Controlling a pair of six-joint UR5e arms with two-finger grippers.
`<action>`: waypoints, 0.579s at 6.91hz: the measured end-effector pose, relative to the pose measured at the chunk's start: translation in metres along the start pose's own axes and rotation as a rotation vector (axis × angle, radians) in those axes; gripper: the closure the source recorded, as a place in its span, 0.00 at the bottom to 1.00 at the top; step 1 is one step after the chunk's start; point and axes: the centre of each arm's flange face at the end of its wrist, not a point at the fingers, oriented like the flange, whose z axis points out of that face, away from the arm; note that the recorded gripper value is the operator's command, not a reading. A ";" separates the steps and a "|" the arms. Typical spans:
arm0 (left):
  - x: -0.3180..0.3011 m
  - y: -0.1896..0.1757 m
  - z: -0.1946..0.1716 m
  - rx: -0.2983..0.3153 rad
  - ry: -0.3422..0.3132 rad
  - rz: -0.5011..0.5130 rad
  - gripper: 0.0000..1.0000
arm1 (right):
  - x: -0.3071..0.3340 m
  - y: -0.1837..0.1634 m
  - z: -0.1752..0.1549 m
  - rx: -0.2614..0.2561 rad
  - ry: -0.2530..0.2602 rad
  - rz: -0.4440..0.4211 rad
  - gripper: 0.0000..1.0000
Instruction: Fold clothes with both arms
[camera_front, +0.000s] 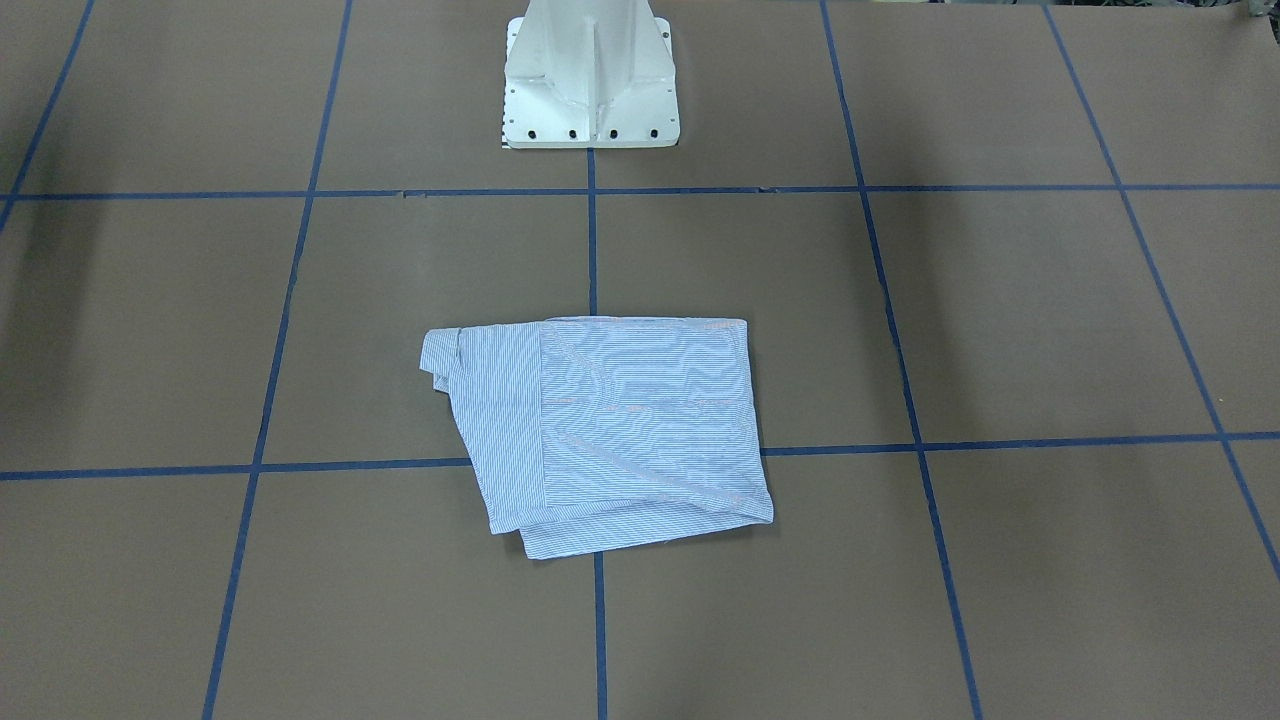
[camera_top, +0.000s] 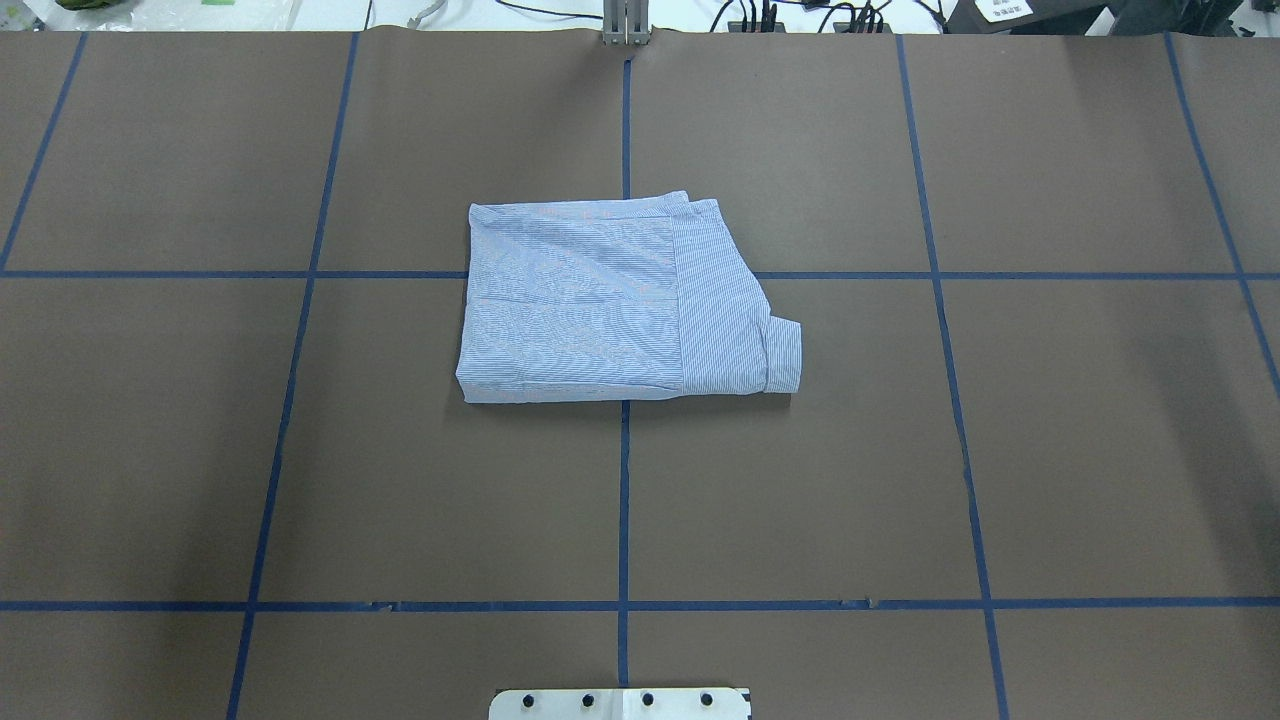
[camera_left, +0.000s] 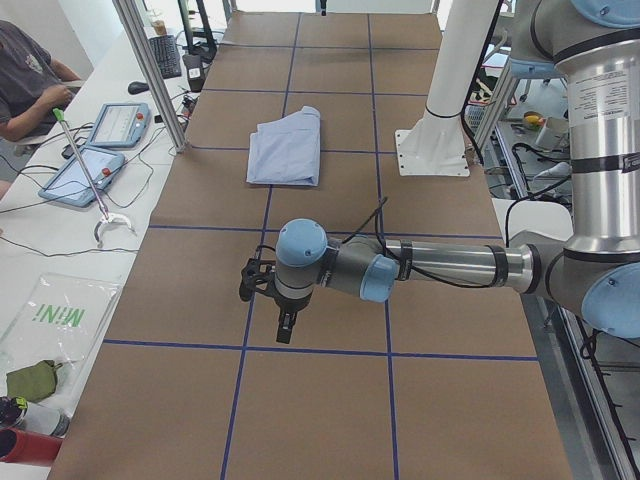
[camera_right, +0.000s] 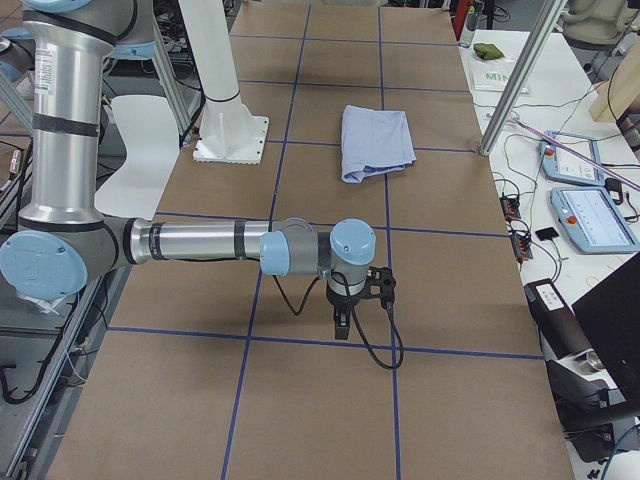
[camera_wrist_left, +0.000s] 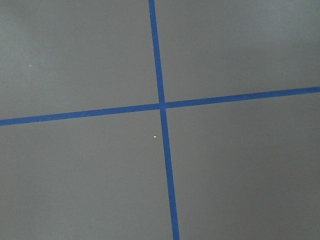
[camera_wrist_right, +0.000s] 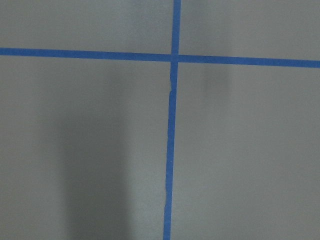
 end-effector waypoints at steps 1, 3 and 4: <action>0.003 -0.003 -0.003 0.007 0.001 0.006 0.01 | 0.004 0.002 -0.002 0.004 -0.001 0.007 0.00; 0.005 -0.005 -0.005 0.012 0.002 0.009 0.01 | 0.005 0.004 -0.003 0.006 -0.011 0.011 0.00; 0.006 -0.005 -0.006 0.013 0.003 0.011 0.01 | 0.004 0.003 -0.004 0.009 -0.012 0.009 0.00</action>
